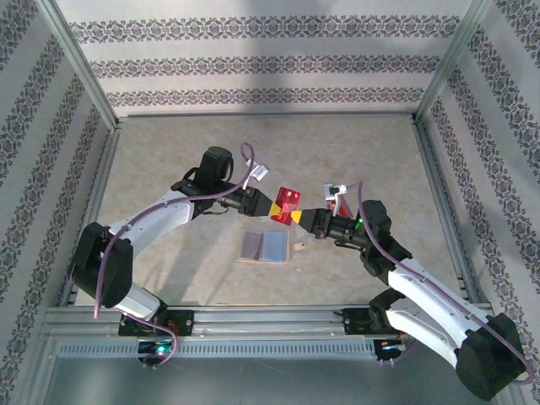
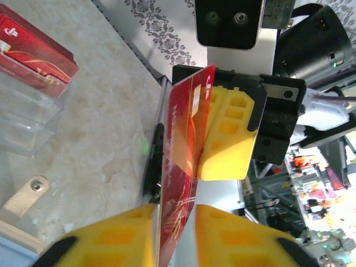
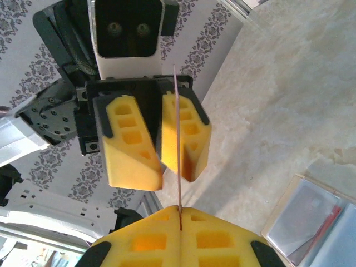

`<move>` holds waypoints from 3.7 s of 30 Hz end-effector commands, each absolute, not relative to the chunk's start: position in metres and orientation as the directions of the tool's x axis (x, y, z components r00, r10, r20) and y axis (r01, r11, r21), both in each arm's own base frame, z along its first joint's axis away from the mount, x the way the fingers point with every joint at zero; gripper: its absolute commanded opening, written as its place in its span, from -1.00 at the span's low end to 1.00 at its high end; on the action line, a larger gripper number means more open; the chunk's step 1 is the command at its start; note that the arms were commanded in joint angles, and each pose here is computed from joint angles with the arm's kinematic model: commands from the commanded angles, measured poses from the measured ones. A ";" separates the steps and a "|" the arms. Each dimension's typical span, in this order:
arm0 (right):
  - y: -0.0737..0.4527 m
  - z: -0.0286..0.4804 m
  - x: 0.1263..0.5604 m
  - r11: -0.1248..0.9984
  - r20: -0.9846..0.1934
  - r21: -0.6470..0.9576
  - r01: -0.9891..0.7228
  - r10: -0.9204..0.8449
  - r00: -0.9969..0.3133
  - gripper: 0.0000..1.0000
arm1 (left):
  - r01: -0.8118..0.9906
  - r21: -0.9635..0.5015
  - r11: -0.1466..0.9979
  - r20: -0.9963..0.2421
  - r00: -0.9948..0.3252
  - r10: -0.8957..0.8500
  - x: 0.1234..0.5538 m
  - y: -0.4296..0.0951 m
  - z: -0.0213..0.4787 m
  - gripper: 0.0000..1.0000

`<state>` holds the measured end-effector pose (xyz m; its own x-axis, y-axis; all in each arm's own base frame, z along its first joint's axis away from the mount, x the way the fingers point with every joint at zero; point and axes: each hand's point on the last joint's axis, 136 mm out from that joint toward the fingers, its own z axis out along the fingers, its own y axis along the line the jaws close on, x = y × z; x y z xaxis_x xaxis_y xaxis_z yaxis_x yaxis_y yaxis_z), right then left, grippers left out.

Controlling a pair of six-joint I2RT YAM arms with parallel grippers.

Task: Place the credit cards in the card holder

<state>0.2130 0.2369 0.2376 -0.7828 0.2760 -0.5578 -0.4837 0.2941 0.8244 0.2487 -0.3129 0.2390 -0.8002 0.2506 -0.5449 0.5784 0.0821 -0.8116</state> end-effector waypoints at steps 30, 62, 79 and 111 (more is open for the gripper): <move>0.240 0.264 0.221 0.218 -0.592 0.805 -0.551 0.350 -0.726 -0.69 | 0.615 -0.789 -0.018 -0.604 -0.768 0.212 0.247 -0.314 0.263 -1.00; 0.222 0.212 0.237 0.361 -0.509 0.849 -0.385 0.365 -0.780 -1.00 | 0.650 -0.737 0.186 -0.623 -0.759 0.188 0.270 -0.275 0.247 -0.05; 0.251 0.124 0.215 0.524 -0.219 0.849 -0.066 0.235 -0.947 -1.00 | 0.671 -0.399 0.625 -0.457 -0.736 0.499 0.268 -0.196 0.130 -1.00; 0.287 0.069 0.187 0.495 -0.095 0.869 -0.016 0.134 -0.987 -1.00 | 0.737 -0.298 0.607 -0.177 -0.667 0.724 0.255 -0.224 0.039 -1.00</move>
<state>0.1873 0.2789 0.0617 -0.9846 0.1499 -0.0901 0.0034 0.5317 0.8469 0.2590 -0.2247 0.0389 -0.6873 0.6948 -0.2119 0.7217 0.6203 -0.3072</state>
